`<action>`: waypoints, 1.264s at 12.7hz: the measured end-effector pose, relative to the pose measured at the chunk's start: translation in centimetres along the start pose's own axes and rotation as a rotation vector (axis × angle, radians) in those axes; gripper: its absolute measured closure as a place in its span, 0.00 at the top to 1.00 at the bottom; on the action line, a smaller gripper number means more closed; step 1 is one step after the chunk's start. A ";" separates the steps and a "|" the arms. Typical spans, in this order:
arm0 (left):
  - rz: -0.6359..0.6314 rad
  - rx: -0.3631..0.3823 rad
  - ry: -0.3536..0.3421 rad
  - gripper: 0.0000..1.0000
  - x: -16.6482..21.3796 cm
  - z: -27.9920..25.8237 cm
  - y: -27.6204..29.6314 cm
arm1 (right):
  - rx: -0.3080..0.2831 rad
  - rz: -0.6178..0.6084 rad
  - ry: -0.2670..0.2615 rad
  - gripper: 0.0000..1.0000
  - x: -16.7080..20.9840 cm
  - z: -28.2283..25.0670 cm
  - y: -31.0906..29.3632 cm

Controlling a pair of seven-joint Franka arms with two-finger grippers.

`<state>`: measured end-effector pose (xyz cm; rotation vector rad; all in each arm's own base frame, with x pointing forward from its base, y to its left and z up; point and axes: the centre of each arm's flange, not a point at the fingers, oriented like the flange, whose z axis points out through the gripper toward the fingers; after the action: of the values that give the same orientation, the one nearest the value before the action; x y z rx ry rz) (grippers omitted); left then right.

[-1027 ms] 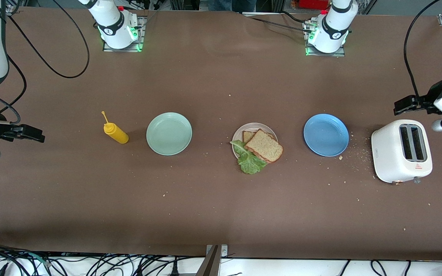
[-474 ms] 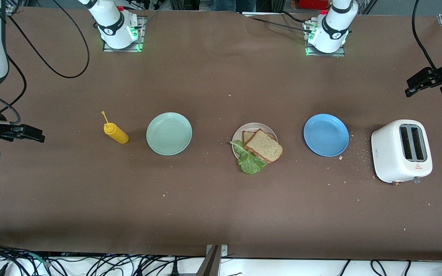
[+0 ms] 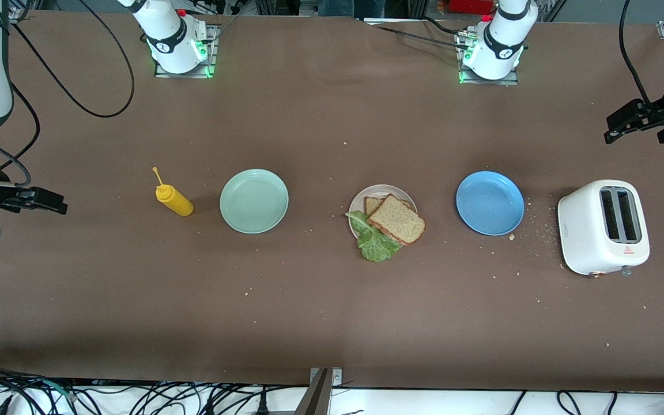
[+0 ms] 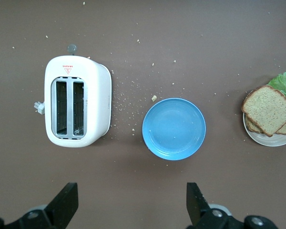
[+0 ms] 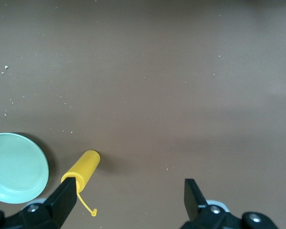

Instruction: Make sandwich in beige plate with both arms

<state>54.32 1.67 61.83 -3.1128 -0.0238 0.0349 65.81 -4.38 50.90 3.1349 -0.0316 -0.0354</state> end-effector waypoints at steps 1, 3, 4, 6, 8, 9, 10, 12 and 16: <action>-0.001 0.000 -0.006 1.00 0.1 0.3 -0.1 | 0.000 0.000 0.000 1.00 0.0 0.0 0.0; -0.003 -0.002 -0.014 1.00 0.5 0.9 -0.1 | 0.000 0.000 0.000 1.00 0.0 0.0 0.0; -0.002 -0.008 -0.016 1.00 0.6 1.0 -0.1 | 0.000 0.000 0.000 1.00 0.0 0.0 0.0; -0.001 -0.018 -0.016 1.00 0.6 1.1 0.1 | 0.000 0.000 0.000 1.00 0.0 0.0 0.0; 0.001 -0.020 -0.014 1.00 0.6 1.1 0.2 | 0.000 0.000 0.000 1.00 0.0 0.0 0.0; 0.003 -0.021 -0.008 1.00 0.7 1.0 0.2 | 0.000 0.000 0.000 1.00 0.0 0.0 0.0; 0.004 -0.022 0.002 1.00 0.9 1.0 0.3 | 0.000 0.001 -0.001 1.00 0.0 0.0 0.0; 0.009 -0.029 0.005 1.00 1.2 1.3 0.5 | 0.000 0.003 -0.003 1.00 0.0 0.0 0.1; 0.016 -0.030 0.009 1.00 1.3 1.3 0.5 | -0.001 0.004 -0.004 1.00 0.0 0.0 0.1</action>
<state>55.56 1.26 60.49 -3.1434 0.0009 0.0216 65.76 -4.49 50.87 3.1342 -0.0377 -0.0416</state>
